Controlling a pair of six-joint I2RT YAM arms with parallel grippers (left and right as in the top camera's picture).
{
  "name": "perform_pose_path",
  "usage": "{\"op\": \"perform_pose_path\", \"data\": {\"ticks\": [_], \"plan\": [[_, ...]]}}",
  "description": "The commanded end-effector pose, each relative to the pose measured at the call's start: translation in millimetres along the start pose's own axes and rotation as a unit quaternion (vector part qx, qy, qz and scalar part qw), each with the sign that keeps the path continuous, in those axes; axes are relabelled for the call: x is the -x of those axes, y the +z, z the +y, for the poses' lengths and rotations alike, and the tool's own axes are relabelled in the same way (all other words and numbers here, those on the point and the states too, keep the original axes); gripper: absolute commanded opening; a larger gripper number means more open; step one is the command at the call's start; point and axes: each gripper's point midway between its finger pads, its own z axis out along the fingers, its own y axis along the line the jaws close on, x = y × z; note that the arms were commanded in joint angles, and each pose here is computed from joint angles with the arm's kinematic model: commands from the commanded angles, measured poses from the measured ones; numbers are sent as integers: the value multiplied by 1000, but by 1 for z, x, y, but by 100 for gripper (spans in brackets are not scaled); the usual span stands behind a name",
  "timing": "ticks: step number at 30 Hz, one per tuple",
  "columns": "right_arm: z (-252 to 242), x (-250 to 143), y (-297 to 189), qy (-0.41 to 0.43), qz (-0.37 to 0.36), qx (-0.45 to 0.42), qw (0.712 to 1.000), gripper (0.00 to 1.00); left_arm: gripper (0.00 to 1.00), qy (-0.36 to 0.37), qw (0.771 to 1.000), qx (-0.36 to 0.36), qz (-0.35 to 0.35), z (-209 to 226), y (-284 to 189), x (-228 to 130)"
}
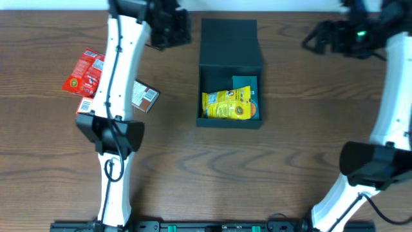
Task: Pack container
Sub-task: 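Reach the right gripper into the box and lift the yellow bag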
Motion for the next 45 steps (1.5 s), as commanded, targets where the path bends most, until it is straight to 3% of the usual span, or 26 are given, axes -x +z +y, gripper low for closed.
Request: {"op": "perform_pose_path", "data": {"ticks": [1,5,12,19,31,41,45], "plan": [[32,-19,27,-34,48,30,998,98,22,9,999,27,-43,35,-26,22],[57,-47,70,-57,111,51,991,92,53,-16,996,44,-73,80,-48,41],[89,-94,138,-66,176,123,974,73,75,-3,993,72,-93,139,-77,52],[76,-104,173,-13,173,105,979,72,79,24,992,77,-93,145,-80,52],[51,-125,184,39,205,2,978,66,80,27,992,77,-94,144,-80,53],[52,-140,192,41,223,6,974,69,80,35,992,78,-94,144,-80,53],[60,-146,201,47,224,41,973,64,80,36,992,78,-97,144,-80,55]]}}
